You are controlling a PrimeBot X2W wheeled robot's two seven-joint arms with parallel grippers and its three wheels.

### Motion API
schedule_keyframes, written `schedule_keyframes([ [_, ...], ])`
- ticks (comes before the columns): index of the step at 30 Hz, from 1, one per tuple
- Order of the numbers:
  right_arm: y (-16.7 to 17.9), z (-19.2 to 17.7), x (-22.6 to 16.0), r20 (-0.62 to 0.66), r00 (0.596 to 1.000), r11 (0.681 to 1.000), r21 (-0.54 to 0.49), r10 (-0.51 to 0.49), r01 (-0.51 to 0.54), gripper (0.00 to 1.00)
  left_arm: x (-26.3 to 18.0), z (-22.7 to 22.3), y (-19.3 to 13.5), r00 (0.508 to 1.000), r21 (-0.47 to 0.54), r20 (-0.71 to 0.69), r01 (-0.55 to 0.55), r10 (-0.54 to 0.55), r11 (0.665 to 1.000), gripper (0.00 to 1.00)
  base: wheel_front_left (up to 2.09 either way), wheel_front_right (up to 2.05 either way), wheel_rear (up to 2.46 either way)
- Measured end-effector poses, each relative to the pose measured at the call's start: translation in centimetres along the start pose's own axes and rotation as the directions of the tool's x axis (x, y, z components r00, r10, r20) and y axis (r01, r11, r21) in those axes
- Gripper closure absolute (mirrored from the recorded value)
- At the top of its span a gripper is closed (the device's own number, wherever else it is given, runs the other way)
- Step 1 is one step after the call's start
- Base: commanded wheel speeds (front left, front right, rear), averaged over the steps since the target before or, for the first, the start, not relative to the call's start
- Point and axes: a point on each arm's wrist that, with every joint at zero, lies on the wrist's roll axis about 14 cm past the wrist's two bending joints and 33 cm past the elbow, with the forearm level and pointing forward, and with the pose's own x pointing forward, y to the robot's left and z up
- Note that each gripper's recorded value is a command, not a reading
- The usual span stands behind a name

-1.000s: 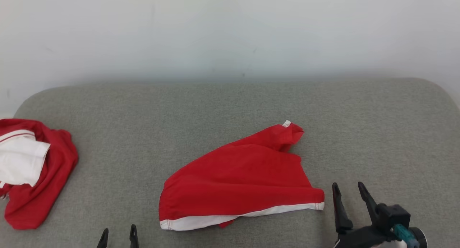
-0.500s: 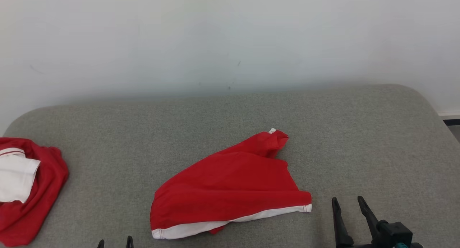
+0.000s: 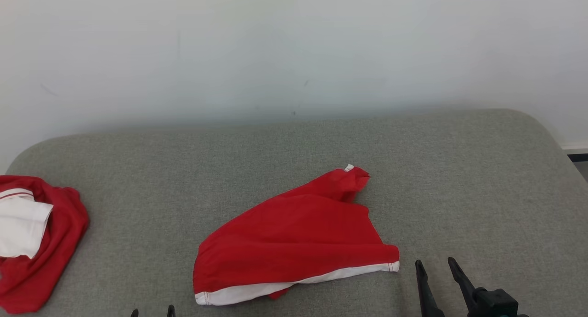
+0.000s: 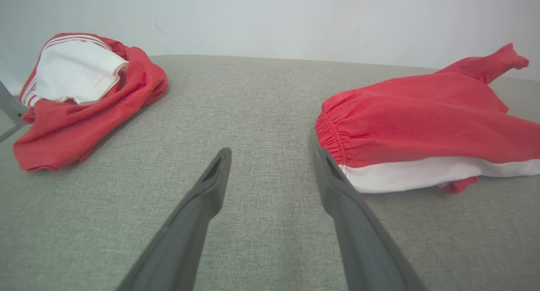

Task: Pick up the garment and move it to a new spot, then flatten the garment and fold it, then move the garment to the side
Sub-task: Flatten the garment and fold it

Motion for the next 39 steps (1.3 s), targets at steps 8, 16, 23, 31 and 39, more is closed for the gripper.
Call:
schedule_keyframes([
  [8,0.3,-0.9,0.1,-0.029,1.000,1.000,0.000,0.010,-0.010,0.00,0.0,-1.3,-0.9,0.999,-0.053,-0.041,0.017,-0.019,0.998,0.00,0.00,0.00,0.00],
  [16,0.4,-2.6,0.5,-0.086,0.996,1.000,-0.004,0.015,-0.015,0.00,0.7,-3.5,-2.3,0.991,-0.116,-0.120,0.044,-0.058,0.992,0.00,0.00,0.00,0.00],
  [23,0.3,-4.0,0.8,-0.135,0.991,1.000,-0.005,0.013,-0.014,0.00,2.1,-4.1,-3.3,0.986,-0.149,-0.143,0.060,-0.081,0.987,0.00,0.00,0.00,0.00],
  [31,0.2,-4.8,1.8,-0.161,0.987,1.000,-0.009,0.014,-0.016,0.00,3.5,-4.8,-4.1,0.981,-0.158,-0.168,0.073,-0.099,0.985,0.00,0.00,0.00,0.00],
  [39,0.1,-5.5,2.4,-0.181,0.983,1.000,-0.015,0.015,-0.017,0.00,4.2,-5.4,-4.4,0.977,-0.160,-0.187,0.078,-0.107,0.984,0.17,0.00,0.00,0.00],
])
